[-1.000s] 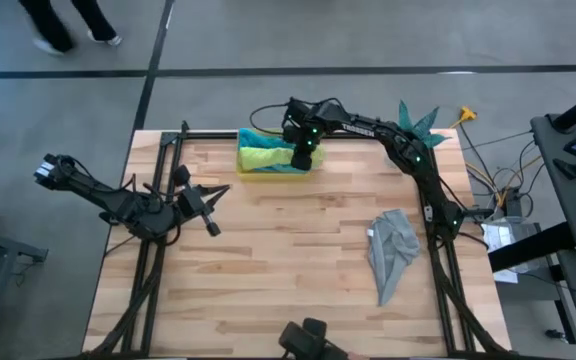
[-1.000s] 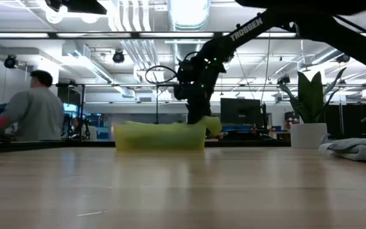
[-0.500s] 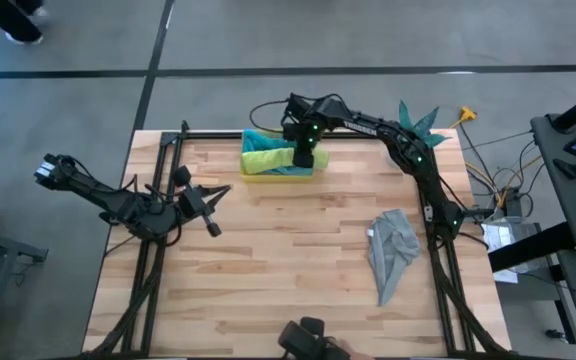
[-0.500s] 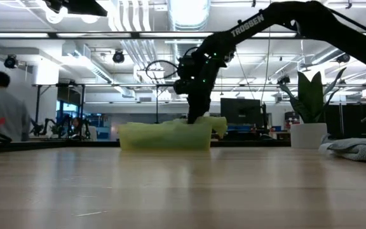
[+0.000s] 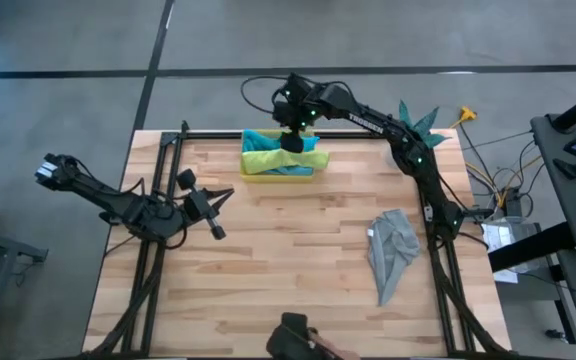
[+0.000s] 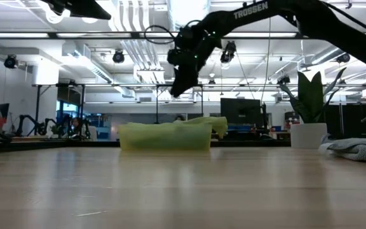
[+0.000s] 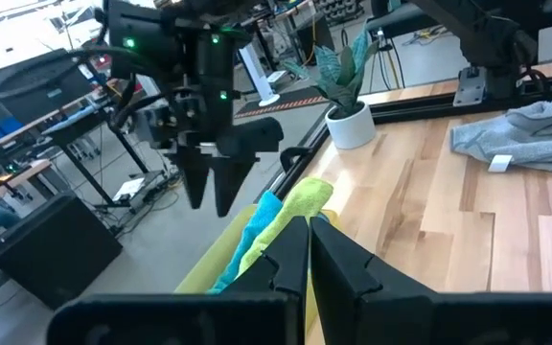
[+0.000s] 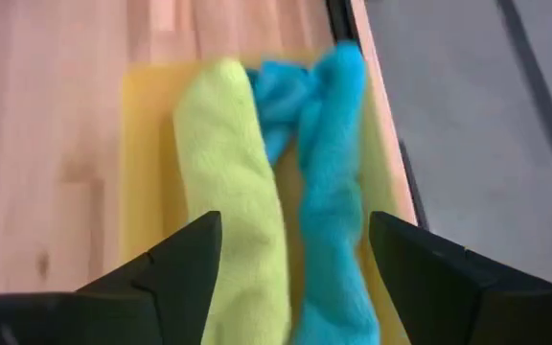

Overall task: Roll microfiber towels into tight, uniform cylinder then place into a basket
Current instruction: Roll the gray towel

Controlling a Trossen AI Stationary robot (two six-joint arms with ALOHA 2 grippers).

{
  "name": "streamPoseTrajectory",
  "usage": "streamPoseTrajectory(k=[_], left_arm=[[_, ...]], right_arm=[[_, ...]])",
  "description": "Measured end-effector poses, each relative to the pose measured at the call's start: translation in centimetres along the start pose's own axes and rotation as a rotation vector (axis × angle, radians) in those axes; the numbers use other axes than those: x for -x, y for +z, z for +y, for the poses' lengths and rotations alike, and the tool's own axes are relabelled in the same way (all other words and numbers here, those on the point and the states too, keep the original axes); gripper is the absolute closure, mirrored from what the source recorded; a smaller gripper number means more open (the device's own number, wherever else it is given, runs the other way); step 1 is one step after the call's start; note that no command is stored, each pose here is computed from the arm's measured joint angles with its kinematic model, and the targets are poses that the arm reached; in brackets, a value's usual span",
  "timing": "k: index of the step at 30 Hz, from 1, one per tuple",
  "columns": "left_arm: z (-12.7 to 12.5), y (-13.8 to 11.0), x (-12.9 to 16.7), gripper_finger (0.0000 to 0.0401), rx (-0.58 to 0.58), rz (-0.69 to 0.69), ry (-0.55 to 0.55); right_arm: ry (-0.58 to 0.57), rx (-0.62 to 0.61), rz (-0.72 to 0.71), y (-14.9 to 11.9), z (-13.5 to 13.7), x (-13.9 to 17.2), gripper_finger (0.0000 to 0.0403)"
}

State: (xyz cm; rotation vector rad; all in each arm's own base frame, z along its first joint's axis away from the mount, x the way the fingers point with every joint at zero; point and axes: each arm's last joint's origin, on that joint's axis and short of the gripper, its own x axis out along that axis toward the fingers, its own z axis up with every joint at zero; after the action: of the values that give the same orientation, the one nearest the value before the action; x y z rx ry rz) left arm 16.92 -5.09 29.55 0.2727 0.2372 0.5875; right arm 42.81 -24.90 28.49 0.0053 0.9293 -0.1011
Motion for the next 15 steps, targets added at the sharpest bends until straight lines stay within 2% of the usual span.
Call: streamPoseTrajectory(k=[3,7,11,15], left_arm=[[0.0,0.0,0.0,0.0401,0.000,-0.001,-0.001],[0.1,0.0,0.1,0.0401,-0.006,-0.002,-0.003],[0.1,0.0,0.0,0.0401,-0.031,-0.001,-0.002],[0.0,-0.1,0.0,0.0401,-0.038,0.002,-0.004]], right_arm=[[0.012,0.002,-0.009,0.5,1.1,-0.3,0.0149],[0.076,-0.026,0.138,-0.5,3.1,-0.9,0.0159],[0.022,-0.020,0.324,-1.9,4.8,-1.7,0.0171],[0.006,-0.050,0.347,-2.7,5.5,-2.0,0.0185]])
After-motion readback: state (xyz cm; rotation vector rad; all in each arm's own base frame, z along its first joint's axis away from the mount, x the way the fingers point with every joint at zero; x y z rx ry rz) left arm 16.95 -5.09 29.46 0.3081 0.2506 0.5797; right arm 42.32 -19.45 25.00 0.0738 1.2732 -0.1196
